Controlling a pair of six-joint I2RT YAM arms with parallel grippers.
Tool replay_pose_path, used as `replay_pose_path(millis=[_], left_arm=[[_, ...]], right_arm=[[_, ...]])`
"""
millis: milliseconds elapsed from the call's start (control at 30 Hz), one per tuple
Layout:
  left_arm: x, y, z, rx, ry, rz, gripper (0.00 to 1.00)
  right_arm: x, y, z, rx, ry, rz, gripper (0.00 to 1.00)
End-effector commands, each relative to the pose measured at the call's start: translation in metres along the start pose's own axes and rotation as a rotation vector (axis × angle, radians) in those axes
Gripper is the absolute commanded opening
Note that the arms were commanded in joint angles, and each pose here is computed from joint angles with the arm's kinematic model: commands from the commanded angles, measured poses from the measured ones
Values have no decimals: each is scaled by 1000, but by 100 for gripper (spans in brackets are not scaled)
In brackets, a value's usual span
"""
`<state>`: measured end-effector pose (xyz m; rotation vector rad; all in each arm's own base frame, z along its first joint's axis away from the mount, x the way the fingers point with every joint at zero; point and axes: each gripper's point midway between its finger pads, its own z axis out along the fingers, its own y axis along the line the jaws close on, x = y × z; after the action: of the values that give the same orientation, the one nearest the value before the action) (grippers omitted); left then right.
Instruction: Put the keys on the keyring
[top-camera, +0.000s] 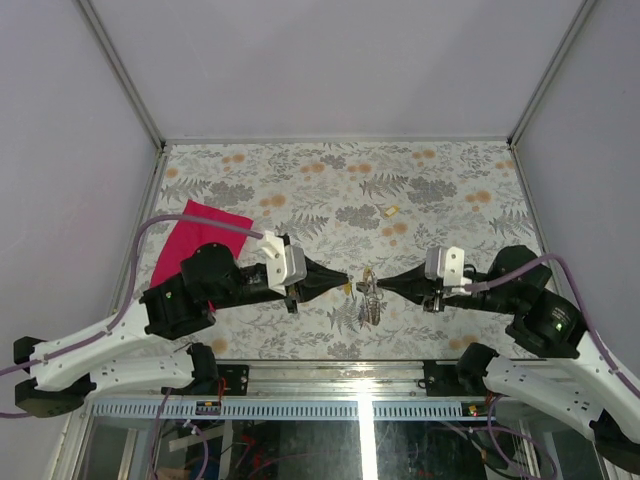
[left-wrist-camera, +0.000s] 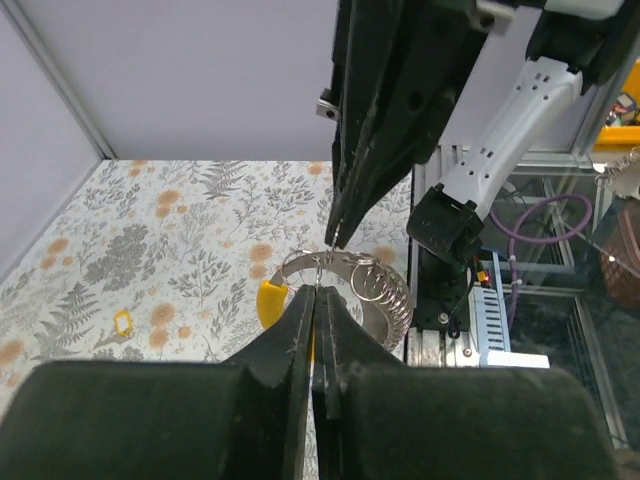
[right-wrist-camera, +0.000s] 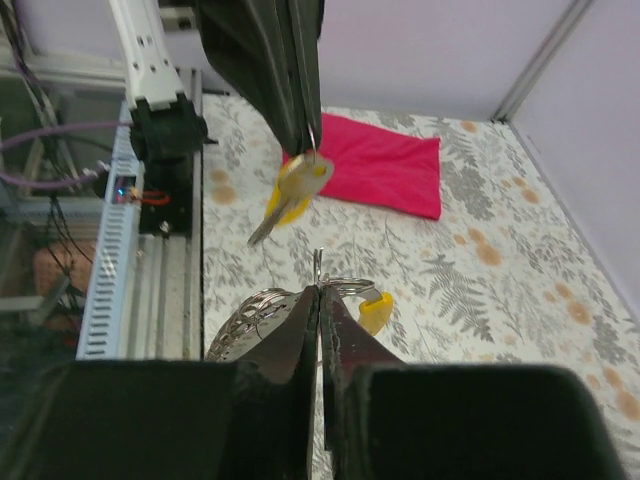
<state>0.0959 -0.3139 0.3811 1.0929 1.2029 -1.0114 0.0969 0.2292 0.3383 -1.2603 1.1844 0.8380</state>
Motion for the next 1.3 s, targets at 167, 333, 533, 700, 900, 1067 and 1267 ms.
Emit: replay_pose_path(millis=[167, 333, 533, 700, 900, 1067, 1267], left_arm=[[-22, -3, -19, 159, -35, 119, 0], [-27, -10, -24, 208, -36, 154, 0], [-35, -18, -33, 234, -62, 175, 0], [-38, -18, -34, 232, -70, 180, 0], [-40, -19, -33, 238, -72, 182, 0], [-42, -18, -32, 235, -79, 183, 0], [-44, -18, -32, 241, -84, 183, 0]], right_arm=[[-75, 11, 14, -137, -225, 125, 1], [-95, 23, 25, -268, -270, 219, 1], [-107, 23, 30, -299, -292, 312, 1], [-105, 22, 32, -294, -290, 340, 0], [-102, 21, 33, -288, -277, 355, 0], [-98, 22, 34, -289, -265, 365, 0], [-93, 20, 36, -275, -247, 369, 0]])
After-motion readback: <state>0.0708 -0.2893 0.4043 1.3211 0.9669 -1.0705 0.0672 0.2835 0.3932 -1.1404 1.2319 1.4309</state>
